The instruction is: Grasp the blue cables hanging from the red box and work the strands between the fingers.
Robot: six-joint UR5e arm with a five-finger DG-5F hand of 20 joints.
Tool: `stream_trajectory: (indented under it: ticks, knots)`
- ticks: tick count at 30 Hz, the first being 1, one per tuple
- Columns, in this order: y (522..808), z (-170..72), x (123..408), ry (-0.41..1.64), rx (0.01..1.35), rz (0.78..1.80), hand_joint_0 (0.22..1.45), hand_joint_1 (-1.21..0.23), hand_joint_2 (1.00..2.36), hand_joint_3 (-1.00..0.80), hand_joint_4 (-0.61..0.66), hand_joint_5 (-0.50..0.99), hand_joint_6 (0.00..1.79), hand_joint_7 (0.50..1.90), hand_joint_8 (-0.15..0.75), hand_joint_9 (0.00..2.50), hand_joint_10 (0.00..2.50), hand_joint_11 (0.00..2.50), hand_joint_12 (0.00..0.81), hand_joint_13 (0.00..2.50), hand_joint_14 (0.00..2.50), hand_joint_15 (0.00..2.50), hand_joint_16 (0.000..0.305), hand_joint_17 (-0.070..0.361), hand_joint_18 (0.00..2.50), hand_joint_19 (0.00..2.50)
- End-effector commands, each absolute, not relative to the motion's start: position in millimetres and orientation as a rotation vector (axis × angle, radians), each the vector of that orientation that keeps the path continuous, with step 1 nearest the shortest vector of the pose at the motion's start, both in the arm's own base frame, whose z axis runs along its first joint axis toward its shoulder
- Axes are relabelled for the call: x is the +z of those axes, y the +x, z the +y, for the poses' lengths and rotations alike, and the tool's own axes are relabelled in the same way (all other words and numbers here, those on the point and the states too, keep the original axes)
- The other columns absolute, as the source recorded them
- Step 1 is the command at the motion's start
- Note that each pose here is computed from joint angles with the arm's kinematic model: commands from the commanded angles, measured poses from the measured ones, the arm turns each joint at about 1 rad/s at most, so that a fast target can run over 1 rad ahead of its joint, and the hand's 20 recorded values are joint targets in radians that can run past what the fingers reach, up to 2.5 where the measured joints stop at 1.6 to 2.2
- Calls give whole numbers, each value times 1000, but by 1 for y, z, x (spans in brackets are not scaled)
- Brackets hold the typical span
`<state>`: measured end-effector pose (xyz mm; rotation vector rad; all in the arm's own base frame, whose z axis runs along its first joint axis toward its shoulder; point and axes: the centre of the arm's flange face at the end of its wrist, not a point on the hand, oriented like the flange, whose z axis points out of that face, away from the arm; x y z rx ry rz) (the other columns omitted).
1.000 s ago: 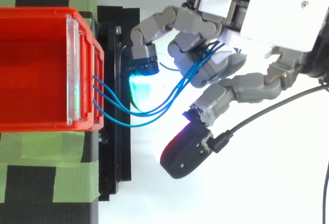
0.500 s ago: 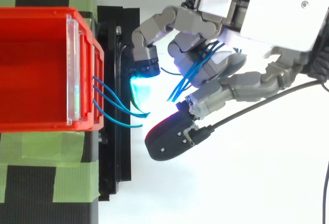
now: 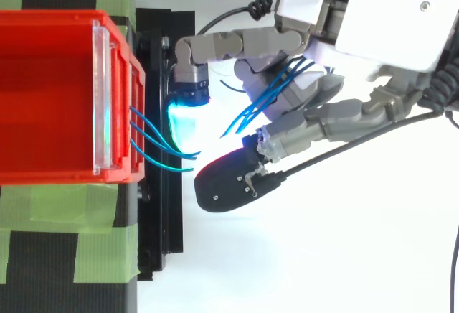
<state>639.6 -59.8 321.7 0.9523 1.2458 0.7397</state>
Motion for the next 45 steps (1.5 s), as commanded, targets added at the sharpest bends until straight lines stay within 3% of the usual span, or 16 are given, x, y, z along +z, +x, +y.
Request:
stream_trajectory:
  ticks: [1, 3, 5, 6, 7, 10, 13, 14, 19, 22, 27, 29, 34, 37, 42, 45]
  knots:
    - [640, -60, 322, 951, 741, 1245, 1145, -732, 1012, -281, 153, 516, 8, 1468, 350, 908, 2500, 1993, 431, 1023, 2500, 1295, 63, 142, 1391, 1652]
    - [640, -60, 323, 950, 742, 1243, 1065, -759, 1007, -155, 186, 480, 1, 1532, 350, 908, 2500, 1993, 431, 1023, 2500, 1295, 63, 142, 1391, 1652]
    - [641, -61, 324, 946, 749, 1230, 833, -774, 1252, -303, 251, 282, 512, 1268, 350, 908, 2500, 1993, 431, 1023, 2500, 1295, 63, 142, 1391, 1652]
    - [641, -61, 324, 946, 749, 1231, 833, -766, 1163, -270, 252, 282, 515, 1273, 350, 908, 2500, 1993, 431, 1023, 2500, 1295, 63, 142, 1391, 1652]
    - [641, -61, 324, 944, 748, 1233, 797, -727, 1116, -339, 245, 172, 814, 1164, 350, 908, 2500, 1993, 431, 1023, 2500, 1295, 63, 142, 1391, 1652]
    - [640, -64, 324, 949, 741, 1237, 832, -719, 1005, -383, 196, 119, 907, 1184, 350, 908, 2500, 1993, 431, 1023, 2500, 1295, 63, 142, 1391, 1652]
    - [637, -64, 322, 948, 726, 1264, 1029, -767, 1004, -327, 217, 211, 580, 1283, 350, 908, 2500, 1993, 431, 1023, 2500, 1295, 63, 142, 1391, 1652]
    - [636, -64, 319, 946, 711, 1282, 1161, -671, 1009, -173, 218, 483, 4, 1510, 350, 908, 2500, 1993, 431, 1023, 2500, 1295, 63, 142, 1391, 1652]
    - [634, -65, 318, 941, 684, 1311, 1266, -667, 1011, -177, 316, 595, 21, 1215, 350, 908, 2500, 1993, 431, 1023, 2500, 1295, 63, 142, 1391, 1652]
    - [633, -66, 318, 942, 677, 1319, 1116, -721, 1030, -69, 376, 589, 21, 1075, 350, 908, 2500, 1993, 431, 1023, 2500, 1295, 63, 142, 1391, 1652]
    - [630, -67, 317, 952, 662, 1343, 740, -606, 1621, -356, 350, 545, 18, 1056, 350, 908, 2500, 1993, 431, 1023, 2500, 1295, 63, 142, 1391, 1652]
    - [629, -66, 316, 954, 658, 1352, 721, -580, 1669, -397, 310, 545, 16, 1125, 350, 908, 2500, 1993, 431, 1023, 2500, 1295, 63, 142, 1391, 1652]
    - [628, -67, 315, 960, 654, 1362, 871, -693, 1355, -316, 209, 519, 7, 1390, 350, 908, 2500, 1993, 431, 1023, 2500, 1295, 63, 142, 1391, 1652]
    - [628, -67, 315, 960, 656, 1360, 917, -714, 1000, -256, 244, 454, 35, 1440, 350, 908, 2500, 1993, 431, 1023, 2500, 1295, 63, 142, 1391, 1652]
    - [625, -67, 325, 953, 657, 1347, 795, -656, 1008, -713, 199, 342, 210, 1494, 350, 908, 2500, 1993, 431, 1023, 2500, 1295, 63, 142, 1391, 1652]
    - [623, -65, 336, 945, 666, 1332, 767, -646, 1005, -823, 205, 252, 568, 1339, 350, 908, 2500, 1993, 431, 1023, 2500, 1295, 63, 142, 1391, 1652]
